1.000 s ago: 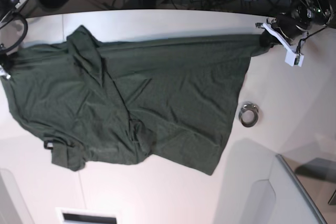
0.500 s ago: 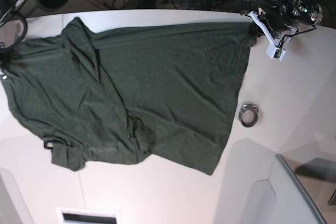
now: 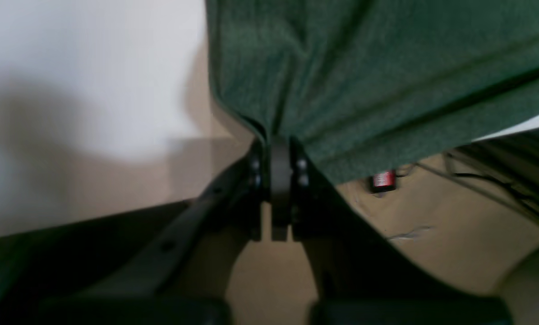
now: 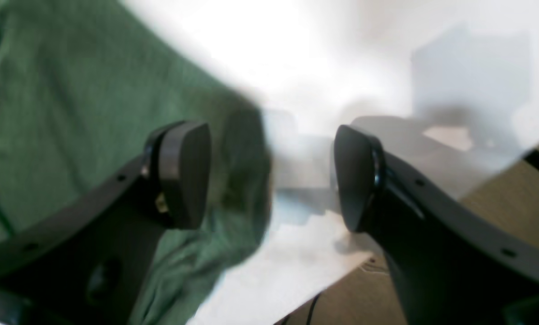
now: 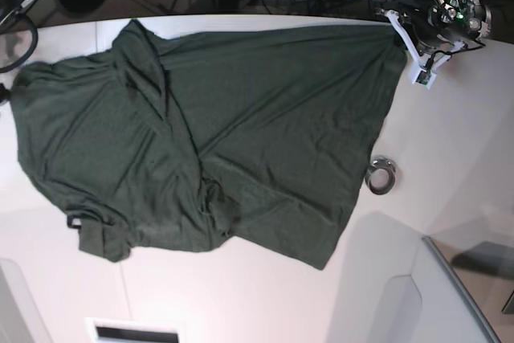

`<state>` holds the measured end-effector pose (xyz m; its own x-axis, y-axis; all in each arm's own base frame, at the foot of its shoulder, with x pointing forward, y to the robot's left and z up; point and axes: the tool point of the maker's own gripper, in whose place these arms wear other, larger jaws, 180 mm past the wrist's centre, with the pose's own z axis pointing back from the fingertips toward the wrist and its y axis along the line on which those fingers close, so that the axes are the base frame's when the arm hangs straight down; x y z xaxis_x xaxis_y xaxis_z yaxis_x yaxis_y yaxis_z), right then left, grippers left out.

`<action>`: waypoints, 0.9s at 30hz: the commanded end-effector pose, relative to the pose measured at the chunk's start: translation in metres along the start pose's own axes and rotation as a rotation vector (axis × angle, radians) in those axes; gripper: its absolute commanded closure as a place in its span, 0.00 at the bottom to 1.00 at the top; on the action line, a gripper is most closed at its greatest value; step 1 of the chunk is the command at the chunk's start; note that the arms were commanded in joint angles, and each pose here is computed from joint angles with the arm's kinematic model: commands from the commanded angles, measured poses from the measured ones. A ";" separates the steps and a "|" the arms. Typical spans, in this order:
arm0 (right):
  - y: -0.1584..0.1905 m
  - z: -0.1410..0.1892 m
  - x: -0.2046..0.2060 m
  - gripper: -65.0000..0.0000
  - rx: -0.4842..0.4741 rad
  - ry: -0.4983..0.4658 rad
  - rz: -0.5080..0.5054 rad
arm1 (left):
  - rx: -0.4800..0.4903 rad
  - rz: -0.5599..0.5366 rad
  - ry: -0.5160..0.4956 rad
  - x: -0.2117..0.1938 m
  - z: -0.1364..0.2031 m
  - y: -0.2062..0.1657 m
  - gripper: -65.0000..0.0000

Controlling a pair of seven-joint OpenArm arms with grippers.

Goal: Layout the t-shirt on the table in an organized manner, then fold the t-shirt properly
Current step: 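Grasp the shirt collar area with the right gripper and lift it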

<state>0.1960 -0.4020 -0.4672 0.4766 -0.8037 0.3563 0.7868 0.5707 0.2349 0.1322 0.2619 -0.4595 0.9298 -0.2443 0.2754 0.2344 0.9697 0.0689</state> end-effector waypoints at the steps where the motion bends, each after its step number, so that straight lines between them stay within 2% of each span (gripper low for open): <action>1: 0.001 0.010 0.021 0.38 -0.002 -0.067 -0.008 | 0.033 -0.023 -0.026 0.009 0.008 0.009 0.78; 3: 0.001 0.021 0.033 0.38 -0.020 -0.124 -0.023 | 0.054 -0.038 -0.038 0.015 0.013 0.012 0.63; 4: 0.004 0.025 0.032 0.38 -0.019 -0.137 -0.025 | 0.058 -0.041 -0.046 0.017 0.015 0.013 0.59; 8: 0.028 0.043 0.040 0.37 0.013 -0.209 0.040 | 0.070 -0.050 -0.061 0.023 0.019 0.014 0.56; 13: 0.088 0.045 0.021 0.37 0.086 -0.195 0.287 | 0.073 -0.051 -0.063 0.023 0.020 0.015 0.56; 15: 0.116 0.047 0.011 0.38 0.141 -0.190 0.409 | 0.085 -0.050 -0.072 0.025 0.023 0.018 0.56; 18: 0.168 0.056 -0.013 0.38 0.264 -0.186 0.658 | 0.139 -0.045 -0.099 0.028 0.039 0.031 0.56; 22: 0.229 0.059 -0.044 0.38 0.373 -0.156 0.861 | 0.207 -0.018 -0.144 0.036 0.058 0.050 0.56; 25: 0.242 0.056 -0.080 0.38 0.370 -0.061 1.030 | 0.222 -0.010 -0.154 0.039 0.061 0.055 0.56; 27: 0.234 0.054 -0.101 0.38 0.343 0.023 1.080 | 0.219 -0.012 -0.148 0.037 0.061 0.054 0.56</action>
<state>0.3024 -0.1701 -0.4105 0.8717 0.1344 0.4713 -0.1926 0.9782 0.0772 0.1599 0.3012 -0.3940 0.8786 -0.2532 0.4049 0.1587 0.9545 0.2526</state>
